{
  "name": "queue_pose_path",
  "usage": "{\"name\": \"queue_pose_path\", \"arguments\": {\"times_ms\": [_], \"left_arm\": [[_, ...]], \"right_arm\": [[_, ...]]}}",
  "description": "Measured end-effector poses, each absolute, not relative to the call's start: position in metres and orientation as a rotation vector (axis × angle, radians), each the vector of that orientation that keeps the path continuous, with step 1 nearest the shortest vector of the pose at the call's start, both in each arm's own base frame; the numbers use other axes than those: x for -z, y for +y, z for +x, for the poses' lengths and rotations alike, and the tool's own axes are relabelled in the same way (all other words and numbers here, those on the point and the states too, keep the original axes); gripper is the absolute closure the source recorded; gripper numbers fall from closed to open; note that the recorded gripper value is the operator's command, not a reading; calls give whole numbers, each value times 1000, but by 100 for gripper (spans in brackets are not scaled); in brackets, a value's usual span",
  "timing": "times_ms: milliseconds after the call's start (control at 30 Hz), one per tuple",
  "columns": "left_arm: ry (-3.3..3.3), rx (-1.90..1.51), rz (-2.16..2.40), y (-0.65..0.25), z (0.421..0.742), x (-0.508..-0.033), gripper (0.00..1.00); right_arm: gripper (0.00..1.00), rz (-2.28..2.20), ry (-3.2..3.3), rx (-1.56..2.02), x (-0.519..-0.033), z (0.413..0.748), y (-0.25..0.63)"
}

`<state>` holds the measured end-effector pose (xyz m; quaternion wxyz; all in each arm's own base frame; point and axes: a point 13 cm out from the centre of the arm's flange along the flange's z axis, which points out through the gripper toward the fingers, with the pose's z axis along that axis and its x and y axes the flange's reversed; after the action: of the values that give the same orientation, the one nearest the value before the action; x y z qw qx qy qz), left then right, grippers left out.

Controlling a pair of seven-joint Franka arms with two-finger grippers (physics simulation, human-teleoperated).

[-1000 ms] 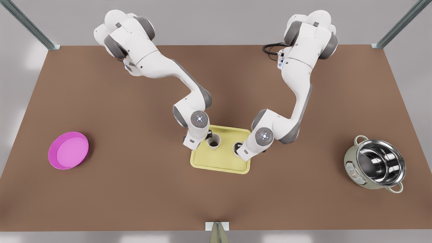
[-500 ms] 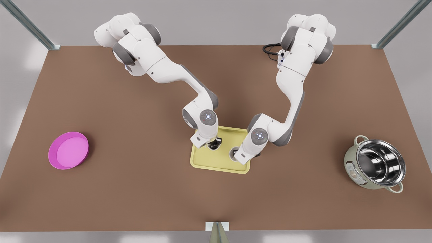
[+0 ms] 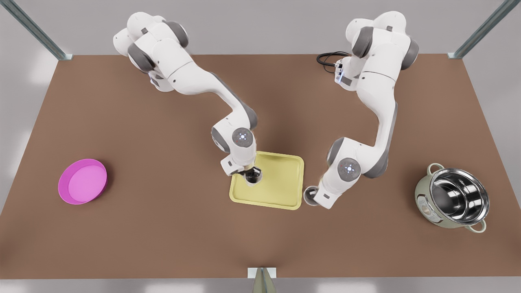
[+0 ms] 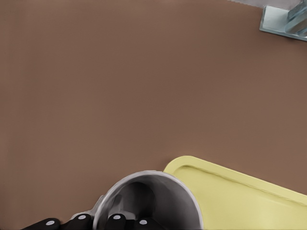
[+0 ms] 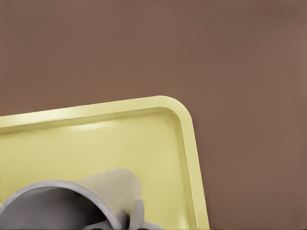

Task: Use the left arm to pick up the white IKEA cup from the tray and place it on the middle-left position; use the right arm to pick up the white IKEA cup from the tray and place it on the middle-right position

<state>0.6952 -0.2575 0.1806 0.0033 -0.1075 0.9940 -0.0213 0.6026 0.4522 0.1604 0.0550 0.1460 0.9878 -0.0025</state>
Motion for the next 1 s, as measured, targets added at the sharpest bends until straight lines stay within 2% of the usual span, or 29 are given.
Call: {"name": "queue_pose_path", "arguments": {"times_ms": [133,233,367,567,600,800,833,867,933,967,1000], "left_arm": [[3111,17,-324,-205,713,-152,90],[3053,-40,-242,-178,734,-133,90],[2982,-69,-143,-164,753,-118,90],[2921,26,-140,-166,769,-123,87],[2916,41,-138,-167,770,-123,0],[2896,131,-26,-175,776,-135,0],[2895,122,-4,-174,776,-137,0],[2897,103,24,-173,776,-139,0],[2897,40,92,-169,775,-153,0],[2889,3,125,-165,775,-180,0],[2874,-16,141,-164,773,-226,0]], "right_arm": [[74,614,3008,13,-191,619,359],[73,682,3067,30,-169,606,306],[44,638,3109,14,-137,595,285],[32,541,3121,-11,-134,590,268],[29,535,3122,-9,-135,588,259],[28,426,3136,-5,-144,570,246],[22,409,3137,-6,-145,569,246],[0,392,3129,-13,-152,570,246],[0,385,3086,-32,-192,584,230],[0,402,3039,-55,-224,602,213],[0,431,2976,-82,-264,628,188]]}}
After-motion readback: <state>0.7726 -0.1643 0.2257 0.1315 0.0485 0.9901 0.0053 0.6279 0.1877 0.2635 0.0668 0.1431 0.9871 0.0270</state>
